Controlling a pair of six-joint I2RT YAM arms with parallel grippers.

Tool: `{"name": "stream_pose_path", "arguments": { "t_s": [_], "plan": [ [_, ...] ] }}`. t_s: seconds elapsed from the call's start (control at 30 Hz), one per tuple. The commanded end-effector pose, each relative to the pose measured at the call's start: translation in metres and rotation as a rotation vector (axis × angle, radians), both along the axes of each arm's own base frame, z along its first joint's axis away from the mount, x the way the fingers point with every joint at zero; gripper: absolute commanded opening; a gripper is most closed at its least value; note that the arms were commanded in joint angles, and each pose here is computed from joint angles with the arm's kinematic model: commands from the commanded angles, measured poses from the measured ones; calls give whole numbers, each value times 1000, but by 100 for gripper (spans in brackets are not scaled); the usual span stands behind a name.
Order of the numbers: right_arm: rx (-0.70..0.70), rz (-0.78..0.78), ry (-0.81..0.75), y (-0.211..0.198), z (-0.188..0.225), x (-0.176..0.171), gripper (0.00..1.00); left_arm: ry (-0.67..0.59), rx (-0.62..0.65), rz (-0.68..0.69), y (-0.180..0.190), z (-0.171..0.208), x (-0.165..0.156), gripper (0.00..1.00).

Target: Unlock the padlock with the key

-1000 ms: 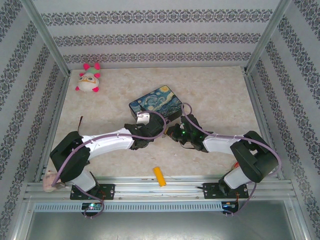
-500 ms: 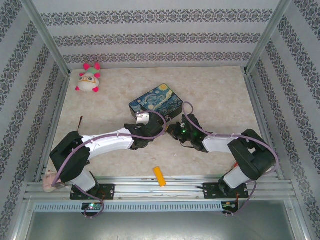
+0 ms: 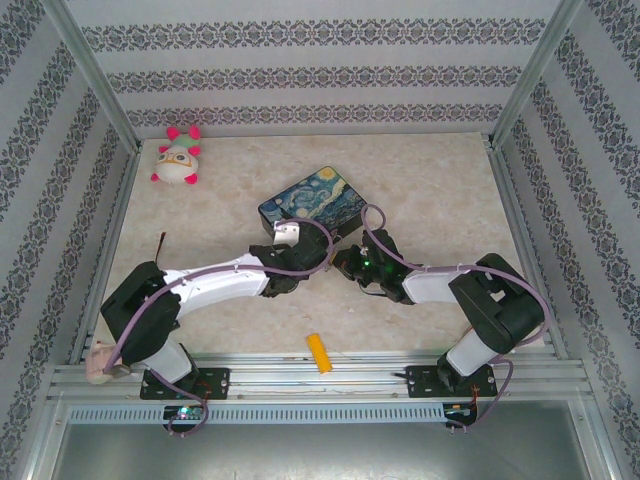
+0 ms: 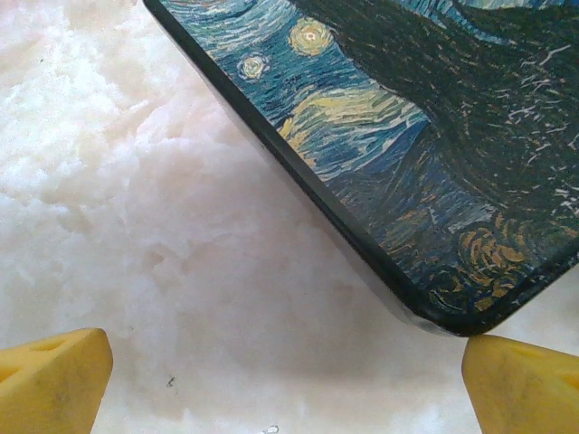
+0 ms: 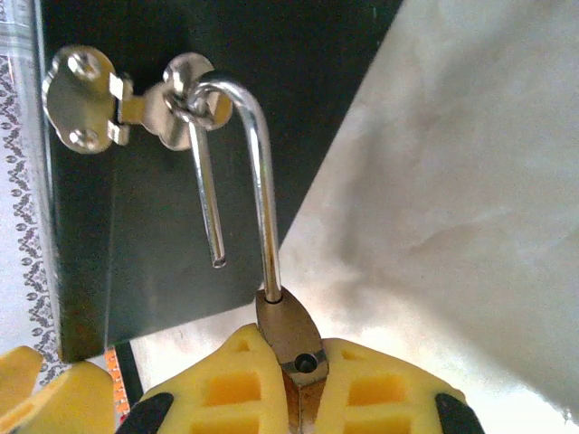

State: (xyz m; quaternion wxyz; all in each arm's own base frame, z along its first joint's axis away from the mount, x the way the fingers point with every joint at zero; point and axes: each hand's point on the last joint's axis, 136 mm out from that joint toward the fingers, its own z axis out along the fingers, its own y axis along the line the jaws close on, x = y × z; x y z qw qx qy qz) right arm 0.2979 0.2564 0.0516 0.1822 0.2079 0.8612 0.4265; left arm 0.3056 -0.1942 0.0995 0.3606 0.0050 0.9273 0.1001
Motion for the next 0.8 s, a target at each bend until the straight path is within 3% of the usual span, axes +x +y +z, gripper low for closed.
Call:
{"name": "stream_pose_path", "arguments": {
  "t_s": [0.0, 0.37, 0.77],
  "plan": [
    [-9, -14, -26, -2, -1, 7, 0, -57, -29, 54, 1, 17, 16, 99],
    [-4, -9, -24, 2, -4, 10, 0, -172, -224, 68, -22, 51, 34, 99],
    [20, -29, -24, 3, -5, 15, 0, -92, -226, 190, 4, 7, 50, 99]
  ]
}}
